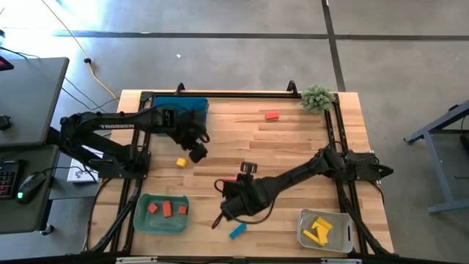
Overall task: Sort & place blocks by color
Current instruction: Put the orange block into the green bin
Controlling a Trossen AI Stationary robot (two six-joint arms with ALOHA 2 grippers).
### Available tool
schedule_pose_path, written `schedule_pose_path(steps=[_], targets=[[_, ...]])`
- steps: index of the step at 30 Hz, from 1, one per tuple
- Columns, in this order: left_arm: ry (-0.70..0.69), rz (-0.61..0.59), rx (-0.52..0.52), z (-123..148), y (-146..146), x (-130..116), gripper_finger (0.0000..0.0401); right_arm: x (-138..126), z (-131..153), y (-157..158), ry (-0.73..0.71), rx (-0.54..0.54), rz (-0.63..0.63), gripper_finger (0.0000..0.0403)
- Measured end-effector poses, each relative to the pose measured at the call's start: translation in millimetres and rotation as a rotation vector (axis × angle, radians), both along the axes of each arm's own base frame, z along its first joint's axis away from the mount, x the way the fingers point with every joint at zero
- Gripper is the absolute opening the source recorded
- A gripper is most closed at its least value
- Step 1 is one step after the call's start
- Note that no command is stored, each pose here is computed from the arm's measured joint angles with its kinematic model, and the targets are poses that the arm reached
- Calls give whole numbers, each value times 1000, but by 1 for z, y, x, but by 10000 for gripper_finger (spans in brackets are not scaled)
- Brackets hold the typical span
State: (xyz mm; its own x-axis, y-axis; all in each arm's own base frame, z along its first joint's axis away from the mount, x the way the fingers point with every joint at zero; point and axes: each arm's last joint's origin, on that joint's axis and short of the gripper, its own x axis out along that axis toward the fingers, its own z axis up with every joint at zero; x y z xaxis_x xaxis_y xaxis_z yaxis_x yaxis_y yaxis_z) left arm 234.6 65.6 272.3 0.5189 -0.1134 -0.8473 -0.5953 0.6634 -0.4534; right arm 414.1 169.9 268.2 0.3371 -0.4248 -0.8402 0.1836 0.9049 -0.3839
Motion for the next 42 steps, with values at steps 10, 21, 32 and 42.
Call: schedule_pose_path(steps=[10, 21, 32, 42], targets=[[-97, 80, -37, 5, 25, -2, 204, 6, 20, -37, 88, -58, 53, 107], [-95, 194, -51, 5, 41, -8, 209, 1, 42, -67, 134, -121, 50, 107], [-134, 241, -129, 7, 48, -10, 240, 5, 46, -91, 161, -182, 54, 107], [-342, 137, -281, 20, 47, 3, 235, 5, 55, -103, 98, -174, -3, 107]])
